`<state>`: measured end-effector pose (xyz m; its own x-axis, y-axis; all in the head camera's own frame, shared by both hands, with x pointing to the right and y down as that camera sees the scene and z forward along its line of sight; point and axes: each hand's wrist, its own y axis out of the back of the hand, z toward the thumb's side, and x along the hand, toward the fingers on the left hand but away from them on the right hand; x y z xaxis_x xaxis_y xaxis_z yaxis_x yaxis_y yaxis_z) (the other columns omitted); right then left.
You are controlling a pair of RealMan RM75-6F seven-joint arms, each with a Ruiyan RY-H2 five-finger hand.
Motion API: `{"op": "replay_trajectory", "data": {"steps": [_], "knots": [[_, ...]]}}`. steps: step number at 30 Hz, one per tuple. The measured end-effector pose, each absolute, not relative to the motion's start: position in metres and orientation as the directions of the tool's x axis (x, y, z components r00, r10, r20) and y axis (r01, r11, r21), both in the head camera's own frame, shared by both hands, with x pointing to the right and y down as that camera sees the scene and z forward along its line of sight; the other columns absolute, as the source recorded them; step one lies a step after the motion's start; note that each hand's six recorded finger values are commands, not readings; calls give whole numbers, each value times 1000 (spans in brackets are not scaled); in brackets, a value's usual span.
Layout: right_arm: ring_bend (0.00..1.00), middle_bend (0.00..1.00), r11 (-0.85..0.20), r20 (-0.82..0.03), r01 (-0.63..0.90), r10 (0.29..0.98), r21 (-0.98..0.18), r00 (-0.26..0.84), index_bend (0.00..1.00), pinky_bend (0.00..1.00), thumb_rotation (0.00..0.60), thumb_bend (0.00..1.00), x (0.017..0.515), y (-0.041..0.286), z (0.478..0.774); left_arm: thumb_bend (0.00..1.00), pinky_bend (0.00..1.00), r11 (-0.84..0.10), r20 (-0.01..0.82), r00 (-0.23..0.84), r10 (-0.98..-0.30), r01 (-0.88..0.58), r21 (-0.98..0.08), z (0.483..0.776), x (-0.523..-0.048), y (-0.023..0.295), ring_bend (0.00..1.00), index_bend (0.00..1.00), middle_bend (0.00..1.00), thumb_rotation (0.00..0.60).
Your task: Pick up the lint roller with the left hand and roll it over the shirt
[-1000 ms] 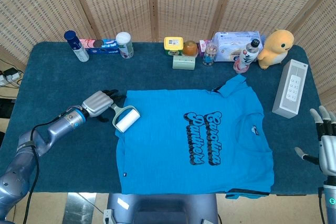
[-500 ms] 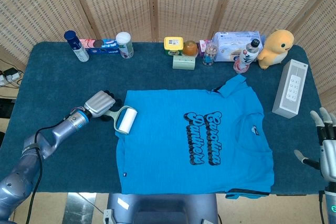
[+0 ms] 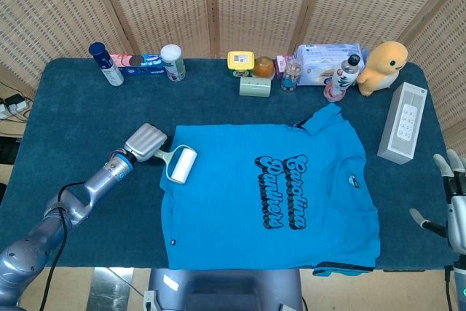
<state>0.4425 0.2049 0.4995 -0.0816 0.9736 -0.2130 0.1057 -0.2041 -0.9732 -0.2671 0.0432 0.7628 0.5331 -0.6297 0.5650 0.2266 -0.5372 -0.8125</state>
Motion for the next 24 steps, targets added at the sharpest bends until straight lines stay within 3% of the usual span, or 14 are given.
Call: {"op": "replay_trajectory", "data": {"steps": [8, 11, 13, 16, 24], "knots": [[0, 0, -187, -197, 115, 977, -976, -78, 57, 0, 600, 0, 443, 205, 494, 232, 863, -523, 571, 522, -633, 256, -813, 760, -254, 44, 825, 699, 983, 600], [0, 0, -187, -196, 119, 978, -975, -72, 57, 0, 600, 0, 441, 206, 493, 365, 919, -530, 580, 513, -632, 260, -807, 758, -249, 46, 852, 740, 996, 600], [0, 0, -184, -193, 121, 979, -975, -71, 56, 0, 600, 0, 441, 206, 492, 538, 958, -530, 585, 505, -635, 265, -805, 757, -247, 46, 871, 779, 1000, 600], [0, 0, -180, -190, 124, 979, -976, -71, 56, 0, 600, 0, 442, 206, 491, 712, 991, -551, 598, 495, -630, 257, -794, 756, -243, 48, 889, 819, 1000, 600], [0, 0, -177, -186, 129, 980, -976, -69, 56, 0, 600, 0, 441, 206, 490, 913, 1000, -584, 636, 457, -622, 270, -765, 753, -246, 46, 908, 832, 1000, 600]]}}
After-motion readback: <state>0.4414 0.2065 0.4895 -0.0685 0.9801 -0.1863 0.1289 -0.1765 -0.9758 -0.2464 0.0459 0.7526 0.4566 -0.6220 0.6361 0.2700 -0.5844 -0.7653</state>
